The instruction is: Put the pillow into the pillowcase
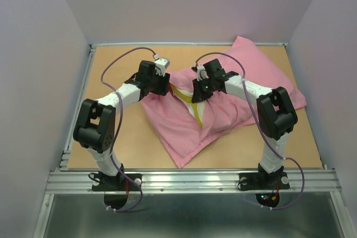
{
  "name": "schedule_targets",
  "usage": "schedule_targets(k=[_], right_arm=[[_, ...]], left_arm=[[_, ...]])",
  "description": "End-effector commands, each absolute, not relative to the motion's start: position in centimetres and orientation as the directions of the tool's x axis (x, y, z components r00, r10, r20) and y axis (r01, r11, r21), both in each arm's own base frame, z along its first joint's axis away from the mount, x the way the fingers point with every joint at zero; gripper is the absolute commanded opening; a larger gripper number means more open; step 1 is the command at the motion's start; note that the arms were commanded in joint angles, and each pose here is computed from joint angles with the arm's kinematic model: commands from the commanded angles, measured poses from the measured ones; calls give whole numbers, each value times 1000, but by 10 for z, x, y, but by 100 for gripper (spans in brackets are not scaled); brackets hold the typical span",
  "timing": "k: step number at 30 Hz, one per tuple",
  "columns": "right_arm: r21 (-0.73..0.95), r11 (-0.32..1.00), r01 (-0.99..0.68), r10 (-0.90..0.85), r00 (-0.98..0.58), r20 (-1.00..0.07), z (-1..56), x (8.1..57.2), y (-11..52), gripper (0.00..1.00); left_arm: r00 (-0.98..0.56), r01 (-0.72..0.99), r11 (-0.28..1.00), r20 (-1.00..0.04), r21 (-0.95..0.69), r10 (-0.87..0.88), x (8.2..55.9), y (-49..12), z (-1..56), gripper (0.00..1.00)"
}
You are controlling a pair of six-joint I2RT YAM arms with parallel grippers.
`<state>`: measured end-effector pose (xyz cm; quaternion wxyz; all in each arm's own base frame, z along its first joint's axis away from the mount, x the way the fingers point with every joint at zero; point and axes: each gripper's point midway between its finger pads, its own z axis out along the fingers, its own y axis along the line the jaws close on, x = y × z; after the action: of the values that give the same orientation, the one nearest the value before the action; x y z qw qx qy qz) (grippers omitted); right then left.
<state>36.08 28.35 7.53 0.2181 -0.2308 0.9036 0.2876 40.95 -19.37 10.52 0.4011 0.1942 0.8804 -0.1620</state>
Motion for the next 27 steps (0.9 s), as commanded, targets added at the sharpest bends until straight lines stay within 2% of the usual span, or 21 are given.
schedule_targets(k=[1,7,13,17,19,20,22,25,27], right_arm=[[425,718,-551,-307,-799,-517,78,350,285,1],[431,713,-554,-313,-800,-512,77,346,285,0],[446,691,-568,-325,-796,-511,80,337,284,0],[460,674,-578,-329,-793,-514,85,330,284,1],[461,667,-585,-333,-788,-518,88,328,284,1],[463,666,-586,-336,-789,-514,87,325,283,1],[462,658,-595,-342,-783,-520,88,323,282,0],[440,665,-603,-371,-778,-506,77,319,275,1],[433,673,-599,-390,-786,-480,63,313,270,1]], left_arm=[[-581,441,891,-790,-103,196,430,-198,110,61],[-595,458,881,-778,-119,204,439,-211,89,66],[-584,371,927,-789,-50,191,458,-197,77,65],[-575,370,928,-796,-47,189,469,-200,76,63],[-589,370,928,-786,-53,189,473,-203,70,46],[-593,373,926,-782,-54,193,474,-204,68,21],[-594,389,921,-774,-37,220,474,-203,69,1],[-547,372,928,-815,-31,192,485,-191,104,0],[-485,342,939,-863,-39,141,493,-174,147,0]])
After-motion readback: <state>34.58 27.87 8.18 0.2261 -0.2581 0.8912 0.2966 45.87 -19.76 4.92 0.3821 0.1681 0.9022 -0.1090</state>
